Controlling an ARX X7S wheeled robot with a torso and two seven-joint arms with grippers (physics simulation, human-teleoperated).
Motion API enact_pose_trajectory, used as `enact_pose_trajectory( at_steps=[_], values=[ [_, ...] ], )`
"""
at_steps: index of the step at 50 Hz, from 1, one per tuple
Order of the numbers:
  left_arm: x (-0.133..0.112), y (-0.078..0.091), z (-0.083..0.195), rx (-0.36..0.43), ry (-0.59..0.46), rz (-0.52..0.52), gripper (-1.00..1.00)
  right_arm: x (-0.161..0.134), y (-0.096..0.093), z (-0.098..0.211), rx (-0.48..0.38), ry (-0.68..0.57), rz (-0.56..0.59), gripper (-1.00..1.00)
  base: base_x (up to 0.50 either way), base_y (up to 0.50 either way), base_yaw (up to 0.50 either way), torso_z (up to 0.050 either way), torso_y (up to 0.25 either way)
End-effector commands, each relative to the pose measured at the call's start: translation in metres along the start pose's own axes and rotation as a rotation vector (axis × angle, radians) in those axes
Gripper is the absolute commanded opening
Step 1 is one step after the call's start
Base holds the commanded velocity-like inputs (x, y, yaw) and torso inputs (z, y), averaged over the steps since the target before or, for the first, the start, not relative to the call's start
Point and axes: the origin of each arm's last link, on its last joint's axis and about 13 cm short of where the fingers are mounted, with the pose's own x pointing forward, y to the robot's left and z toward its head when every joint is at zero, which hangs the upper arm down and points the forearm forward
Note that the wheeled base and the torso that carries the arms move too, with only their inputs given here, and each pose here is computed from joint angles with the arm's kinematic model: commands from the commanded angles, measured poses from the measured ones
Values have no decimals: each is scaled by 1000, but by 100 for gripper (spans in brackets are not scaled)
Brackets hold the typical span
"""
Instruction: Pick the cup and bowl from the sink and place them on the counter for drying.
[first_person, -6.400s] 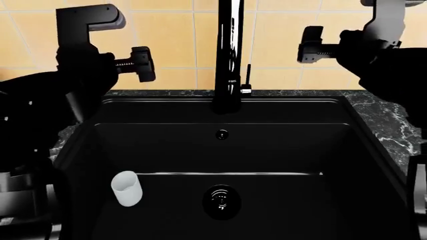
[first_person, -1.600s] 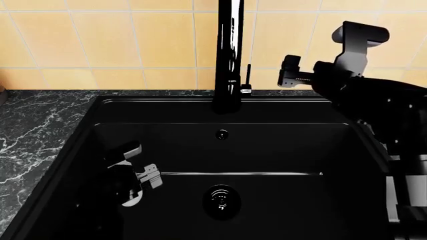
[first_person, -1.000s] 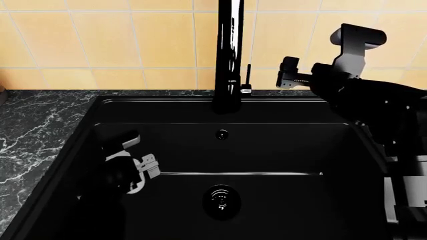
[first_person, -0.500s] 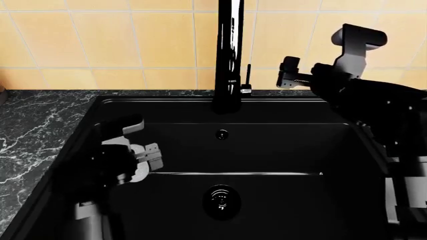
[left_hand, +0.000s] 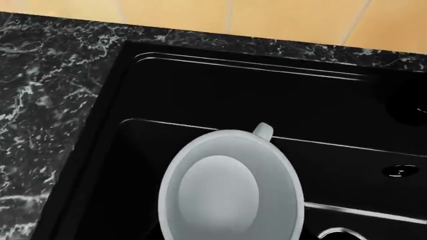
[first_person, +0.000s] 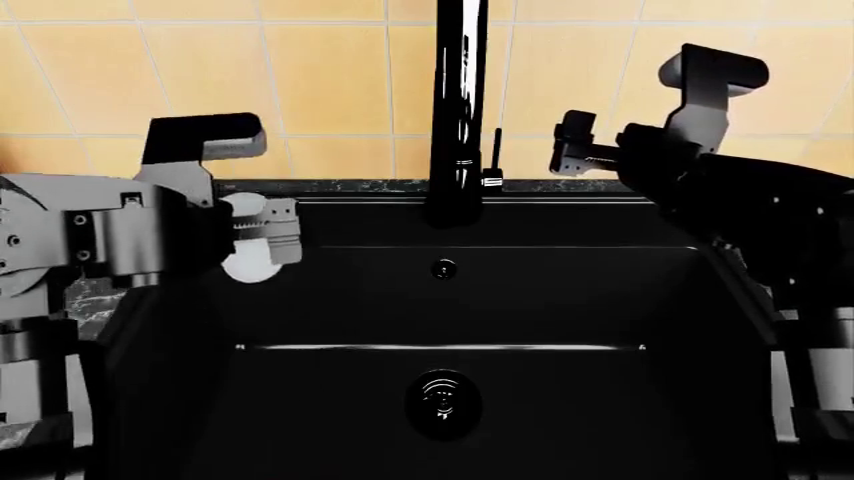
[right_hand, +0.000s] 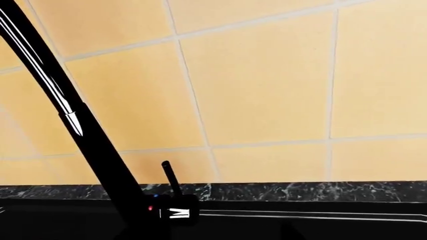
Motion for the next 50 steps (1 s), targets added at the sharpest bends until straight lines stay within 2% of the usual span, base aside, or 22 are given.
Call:
enact_pose_trajectory(
  at_steps=[1,4,5,6,10,11,18,20,24,30,32,33,34,39,42,50],
  values=[
    [-31,16,26,-8,-86,12,-100,1,1,0,1,-1,17,100,0,0,0,0,0],
    [-32,16,30,-24,-93,15,-100,1,2,-1,1,1,18,100,0,0,0,0,0],
    [-35,22,30,-26,-100,21,-100,1,2,-1,0,2,20,100,0,0,0,0,0],
    [-35,22,31,-33,-100,23,-100,1,2,-1,1,3,20,100,0,0,0,0,0],
    [-32,29,34,-101,-100,70,-100,2,2,-2,2,6,22,100,0,0,0,0,0],
    [-29,27,34,-95,-98,77,-100,2,2,-2,2,7,23,100,0,0,0,0,0],
    [-28,42,32,-119,-108,164,-100,3,2,-2,2,10,27,100,0,0,0,0,0],
    [-24,51,26,-168,-85,186,-100,3,2,-3,3,9,26,100,0,0,0,0,0],
    [-27,67,22,-153,-100,281,-100,2,2,-5,5,15,30,100,0,0,0,0,0],
    [-27,83,25,-189,-78,362,-100,4,2,-6,8,16,31,100,0,0,0,0,2],
    [-23,87,19,-147,-45,389,-100,4,2,-8,11,20,36,100,0,0,0,0,0],
    [-23,94,17,-192,-34,404,-100,4,2,-9,11,23,36,100,0,0,0,0,0],
    [-26,99,16,-183,-35,410,-100,4,1,-10,13,25,36,100,0,0,0,0,0],
    [-27,107,17,-270,-36,466,-100,5,2,-11,14,30,40,100,0,0,0,0,0],
    [-29,118,12,-278,-25,487,-100,5,2,-12,16,31,41,100,0,0,0,0,0],
    [-26,132,1,-318,6,536,-100,6,3,-13,17,37,44,100,0,0,0,0,0]
  ],
)
